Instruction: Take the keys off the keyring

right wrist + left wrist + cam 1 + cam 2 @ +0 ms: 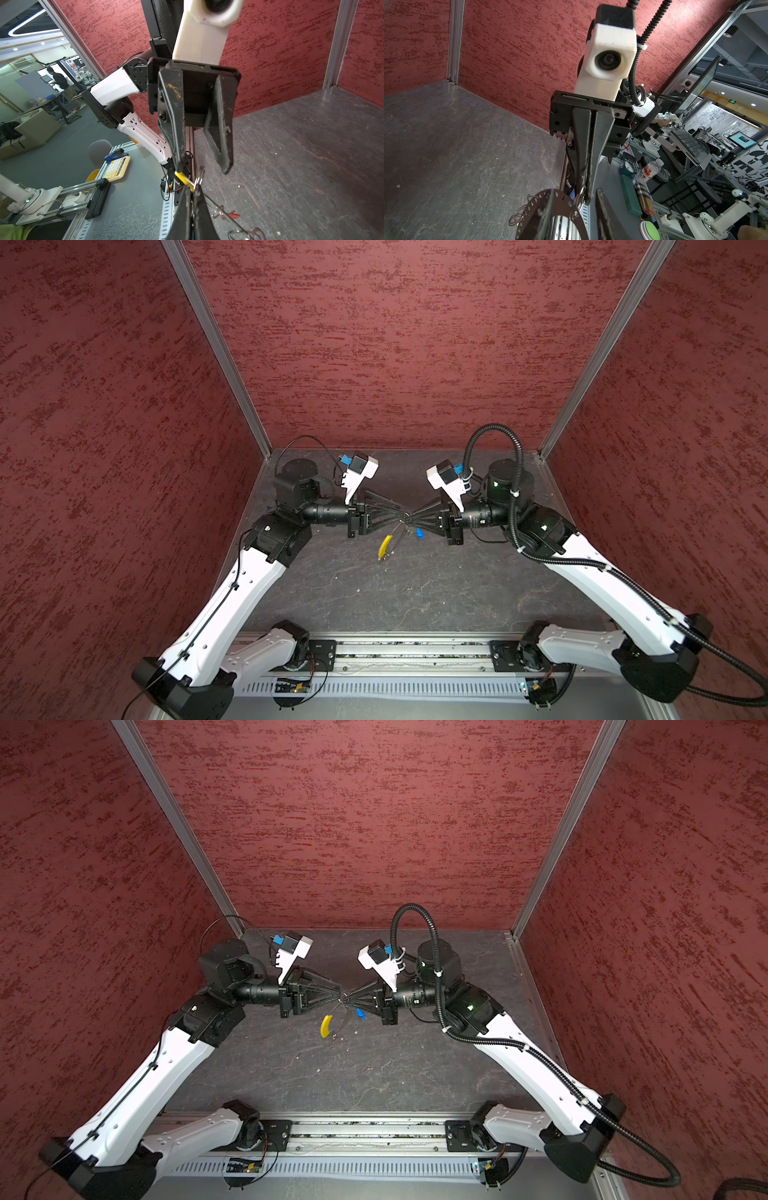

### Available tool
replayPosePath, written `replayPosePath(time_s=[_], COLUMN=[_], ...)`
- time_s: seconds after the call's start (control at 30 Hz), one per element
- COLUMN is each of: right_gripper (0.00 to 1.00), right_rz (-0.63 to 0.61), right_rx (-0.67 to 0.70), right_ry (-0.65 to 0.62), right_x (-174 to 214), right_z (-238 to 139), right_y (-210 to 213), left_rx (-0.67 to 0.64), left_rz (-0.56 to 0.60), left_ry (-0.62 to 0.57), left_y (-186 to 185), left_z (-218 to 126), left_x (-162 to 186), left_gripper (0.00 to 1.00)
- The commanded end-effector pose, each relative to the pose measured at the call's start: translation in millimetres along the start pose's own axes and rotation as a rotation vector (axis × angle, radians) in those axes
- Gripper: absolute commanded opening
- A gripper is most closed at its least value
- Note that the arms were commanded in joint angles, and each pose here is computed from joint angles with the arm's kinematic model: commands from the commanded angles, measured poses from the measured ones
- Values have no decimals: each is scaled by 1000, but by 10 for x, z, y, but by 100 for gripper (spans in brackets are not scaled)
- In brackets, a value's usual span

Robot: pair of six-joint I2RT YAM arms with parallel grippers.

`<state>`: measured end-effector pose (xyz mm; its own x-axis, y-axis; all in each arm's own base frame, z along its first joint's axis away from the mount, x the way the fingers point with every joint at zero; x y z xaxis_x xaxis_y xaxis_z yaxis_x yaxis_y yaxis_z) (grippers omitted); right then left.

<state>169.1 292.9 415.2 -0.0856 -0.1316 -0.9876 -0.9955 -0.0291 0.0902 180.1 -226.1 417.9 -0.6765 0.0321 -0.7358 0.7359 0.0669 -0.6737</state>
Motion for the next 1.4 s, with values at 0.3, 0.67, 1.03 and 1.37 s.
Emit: replayPosePath(time_s=[0.3,0.67,1.03,1.37], right_gripper=[0,0,18,49], right_rz=[-74,-60,-58,-57], right_rx=[47,79,114,115], right_ry=[-52,-59,-110,-131], right_x=[-228,-251,-302,-195], right_z=[-62,-51,-67,-78], right_y=[12,-51,-91,-74], left_rx=[56,66,21,37], left_rz=[43,59,158,197], left_ry=[43,45,-89,-146], left_y=[-153,-176,-213,-284], left_z=[39,57,25,-11], left_x=[29,48,-58,-100], left_gripper=[17,8,0,0])
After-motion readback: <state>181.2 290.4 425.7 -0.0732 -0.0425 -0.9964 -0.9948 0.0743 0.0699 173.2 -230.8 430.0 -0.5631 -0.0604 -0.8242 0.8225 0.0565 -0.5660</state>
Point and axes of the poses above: each gripper's point midway between its finger pads, its own z axis out along the fingers, its own y axis along the line the jaws close on, x = y × z, the point moved 3 cm from there along -z, back along the fingers, and after that the axes turned 14 degrees about -z, right-handed, at the moved point
